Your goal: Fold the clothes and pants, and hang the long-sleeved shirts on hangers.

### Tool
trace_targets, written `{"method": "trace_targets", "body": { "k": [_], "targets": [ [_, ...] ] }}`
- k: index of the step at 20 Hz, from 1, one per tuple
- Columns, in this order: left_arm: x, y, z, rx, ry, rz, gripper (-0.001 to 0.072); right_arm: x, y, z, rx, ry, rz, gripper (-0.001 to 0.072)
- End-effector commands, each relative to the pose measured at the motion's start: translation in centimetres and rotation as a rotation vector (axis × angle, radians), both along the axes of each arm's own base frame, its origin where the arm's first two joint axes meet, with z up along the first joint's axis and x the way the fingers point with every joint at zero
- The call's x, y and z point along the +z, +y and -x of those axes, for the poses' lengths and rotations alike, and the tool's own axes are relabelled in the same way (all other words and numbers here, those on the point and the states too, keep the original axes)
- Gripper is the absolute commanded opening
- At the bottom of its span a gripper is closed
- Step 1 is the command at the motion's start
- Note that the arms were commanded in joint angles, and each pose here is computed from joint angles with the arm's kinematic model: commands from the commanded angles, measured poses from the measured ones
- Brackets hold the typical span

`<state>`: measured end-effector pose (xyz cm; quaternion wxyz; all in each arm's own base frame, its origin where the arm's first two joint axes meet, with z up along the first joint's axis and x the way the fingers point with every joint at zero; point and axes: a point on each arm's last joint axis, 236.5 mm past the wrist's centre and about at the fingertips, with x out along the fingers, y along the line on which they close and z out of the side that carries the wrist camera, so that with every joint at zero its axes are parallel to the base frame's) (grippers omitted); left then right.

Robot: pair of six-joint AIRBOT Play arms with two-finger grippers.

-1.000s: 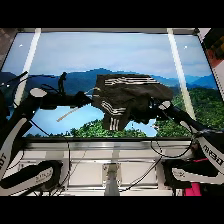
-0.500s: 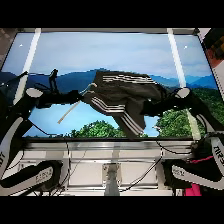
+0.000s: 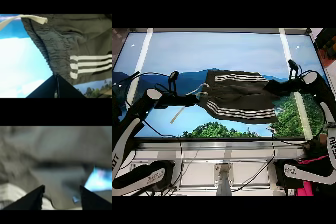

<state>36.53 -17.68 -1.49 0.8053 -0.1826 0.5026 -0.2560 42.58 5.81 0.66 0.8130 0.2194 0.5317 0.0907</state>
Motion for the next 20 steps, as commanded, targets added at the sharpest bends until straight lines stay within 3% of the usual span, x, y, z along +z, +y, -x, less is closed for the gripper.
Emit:
{"method": "trace_targets", "body": {
  "k": [1,2,3,7,13,14,15,16,17,20],
  "targets": [
    [-0.1,-1.3,0.7,-0.04,-0.001,-0.007,0.0008,2.4,-2.3,-2.9,-0.035,-0.111,0.072,0.0332],
    [-0.1,-1.3,0.7,-0.041,-0.002,-0.007,0.0009,1.9,-2.7,-2.1,-0.011,-0.076,0.098,0.0044],
    [-0.1,-1.3,0.7,-0.041,-0.002,-0.008,0.0009,1.3,-3.3,-1.2,0.003,-0.037,0.119,0.0005],
    [-0.6,-0.6,0.7,-0.052,-0.007,-0.045,0.0008,-2.2,-5.1,4.4,-0.054,0.143,0.04,0.0003],
    [-1.3,-0.2,1.9,-0.087,0.035,-0.078,0.0008,-5.0,-5.4,14.1,-0.374,0.253,-0.174,0.0007],
    [-1.4,-0.2,2.0,-0.09,0.038,-0.078,0.0009,-5.6,-5.8,15.5,-0.422,0.283,-0.161,0.002],
    [-1.4,-0.3,2.2,-0.095,0.043,-0.077,0.0008,-6.6,-6.2,17.2,-0.465,0.336,-0.136,0.01],
    [-1.4,-0.3,2.4,-0.101,0.049,-0.075,0.0009,-7.5,-6.4,18.6,-0.515,0.397,-0.123,0.0289],
    [-1.4,-0.4,2.6,-0.108,0.057,-0.074,0.0009,-8.2,-6.3,19.3,-0.541,0.432,-0.13,0.0384],
    [-1.5,-0.5,3.1,-0.122,0.072,-0.07,0.0009,-8.9,-5.4,18.6,-0.573,0.441,-0.195,0.0376]
  ]
}}
